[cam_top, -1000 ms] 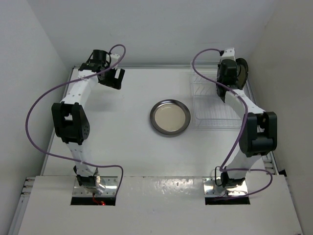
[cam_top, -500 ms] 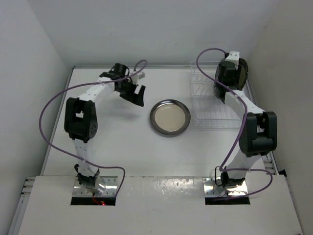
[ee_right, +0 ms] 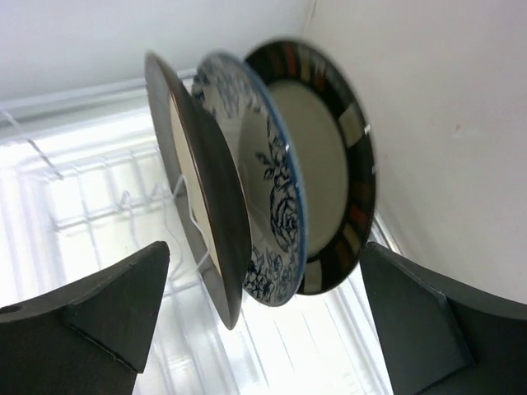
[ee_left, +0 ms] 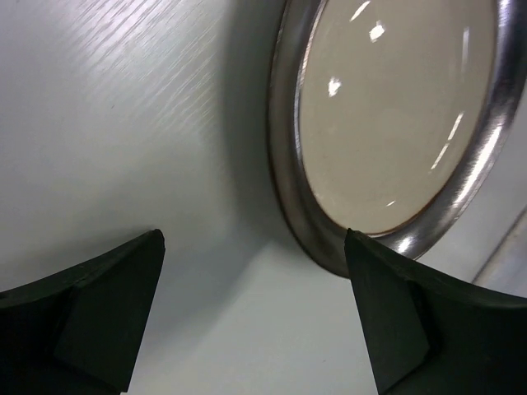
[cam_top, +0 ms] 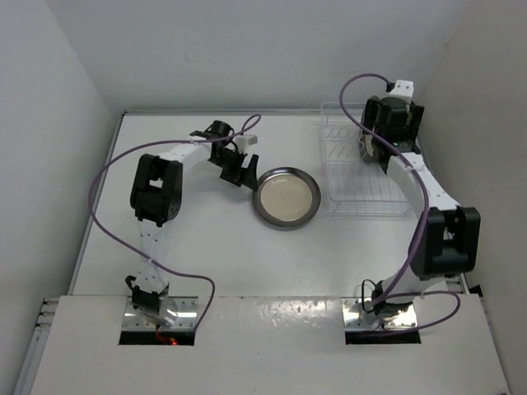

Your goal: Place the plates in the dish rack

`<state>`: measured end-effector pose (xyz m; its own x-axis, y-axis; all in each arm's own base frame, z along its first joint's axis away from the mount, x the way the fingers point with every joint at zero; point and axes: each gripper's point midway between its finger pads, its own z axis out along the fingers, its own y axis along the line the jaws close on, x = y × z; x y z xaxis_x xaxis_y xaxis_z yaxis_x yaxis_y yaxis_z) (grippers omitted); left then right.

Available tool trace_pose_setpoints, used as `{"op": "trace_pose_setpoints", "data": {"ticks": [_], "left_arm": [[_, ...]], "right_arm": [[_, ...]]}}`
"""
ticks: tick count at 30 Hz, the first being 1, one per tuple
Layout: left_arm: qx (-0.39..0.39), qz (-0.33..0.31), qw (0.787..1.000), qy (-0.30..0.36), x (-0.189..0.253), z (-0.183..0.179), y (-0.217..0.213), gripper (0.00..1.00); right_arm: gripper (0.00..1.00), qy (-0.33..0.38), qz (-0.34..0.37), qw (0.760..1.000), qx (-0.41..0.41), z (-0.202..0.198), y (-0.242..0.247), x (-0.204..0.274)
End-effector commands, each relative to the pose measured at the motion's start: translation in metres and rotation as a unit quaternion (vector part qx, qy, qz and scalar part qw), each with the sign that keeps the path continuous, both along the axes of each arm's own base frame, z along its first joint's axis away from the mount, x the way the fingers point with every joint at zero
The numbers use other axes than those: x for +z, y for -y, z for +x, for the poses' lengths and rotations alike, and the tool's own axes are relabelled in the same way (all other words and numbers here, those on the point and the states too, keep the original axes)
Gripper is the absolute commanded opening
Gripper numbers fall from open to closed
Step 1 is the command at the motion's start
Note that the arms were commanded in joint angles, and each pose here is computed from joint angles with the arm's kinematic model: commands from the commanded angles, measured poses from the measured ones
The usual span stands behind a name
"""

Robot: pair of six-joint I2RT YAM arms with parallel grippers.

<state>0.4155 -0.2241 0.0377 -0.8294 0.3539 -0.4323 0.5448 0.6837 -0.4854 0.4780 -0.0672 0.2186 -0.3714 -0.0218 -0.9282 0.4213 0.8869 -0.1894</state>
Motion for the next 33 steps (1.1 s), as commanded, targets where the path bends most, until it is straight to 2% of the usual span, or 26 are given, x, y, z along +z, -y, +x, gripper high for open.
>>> {"op": "trace_pose_setpoints", "data": {"ticks": [1,6,8,10,14,19,21,22,23,25,28,29,31,32,33], "left_arm": [[-0.004,-0.053,0.997,-0.049,-0.012,-0.008,0.02,0.97],[-0.005,-0.076,0.995,-0.061,-0.012,-0.009,0.032,0.92],[-0.002,-0.075,0.994,-0.073,-0.016,-0.013,0.037,0.84],[-0.007,-0.075,0.994,-0.074,-0.016,-0.015,0.041,0.75],[-0.02,-0.054,0.996,-0.072,-0.025,-0.024,0.053,0.72],[-0.013,-0.042,0.994,-0.098,-0.048,-0.03,0.054,0.62],[-0.015,-0.044,0.993,-0.108,-0.057,-0.031,0.055,0.46],[-0.011,-0.044,0.993,-0.11,-0.058,-0.029,0.056,0.33],[-0.008,-0.051,0.993,-0.108,-0.054,-0.025,0.055,0.0],[-0.006,-0.056,0.992,-0.115,-0.057,-0.025,0.052,0.0],[-0.012,-0.08,0.993,-0.087,-0.027,-0.015,0.054,0.0],[-0.013,-0.095,0.992,-0.078,-0.014,-0.01,0.053,0.0],[-0.024,-0.107,0.993,-0.042,0.009,-0.001,0.052,0.0],[-0.043,-0.115,0.992,0.008,0.039,0.006,0.053,0.0],[-0.051,-0.115,0.991,0.039,0.055,0.012,0.053,0.0]], "right_arm": [[0.99,0.058,0.014,0.998,0.011,-0.009,-0.006,0.055],[0.99,0.054,0.022,0.997,0.049,-0.026,-0.019,0.06],[0.99,0.07,0.023,0.995,0.062,-0.036,-0.025,0.072],[0.99,0.067,0.029,0.995,0.064,-0.042,-0.026,0.062],[0.99,0.105,0.031,0.992,0.062,-0.064,-0.024,0.077],[0.99,0.111,0.032,0.991,0.062,-0.079,-0.024,0.082],[0.99,0.117,0.033,0.991,0.061,-0.084,-0.024,0.085],[0.99,0.113,0.033,0.991,0.063,-0.085,-0.024,0.082],[0.99,0.113,0.037,0.991,0.064,-0.087,-0.025,0.08],[0.99,0.088,0.046,0.991,0.087,-0.092,-0.033,0.067],[0.99,0.046,0.06,0.987,0.138,-0.099,-0.051,0.043],[0.99,0.033,0.08,0.979,0.187,-0.099,-0.07,0.033],[0.99,0.014,0.094,0.97,0.225,-0.105,-0.084,0.022],[0.99,0.004,0.122,0.949,0.29,-0.109,-0.11,0.015],[0.99,-0.006,0.131,0.941,0.313,-0.113,-0.118,0.008]]}}
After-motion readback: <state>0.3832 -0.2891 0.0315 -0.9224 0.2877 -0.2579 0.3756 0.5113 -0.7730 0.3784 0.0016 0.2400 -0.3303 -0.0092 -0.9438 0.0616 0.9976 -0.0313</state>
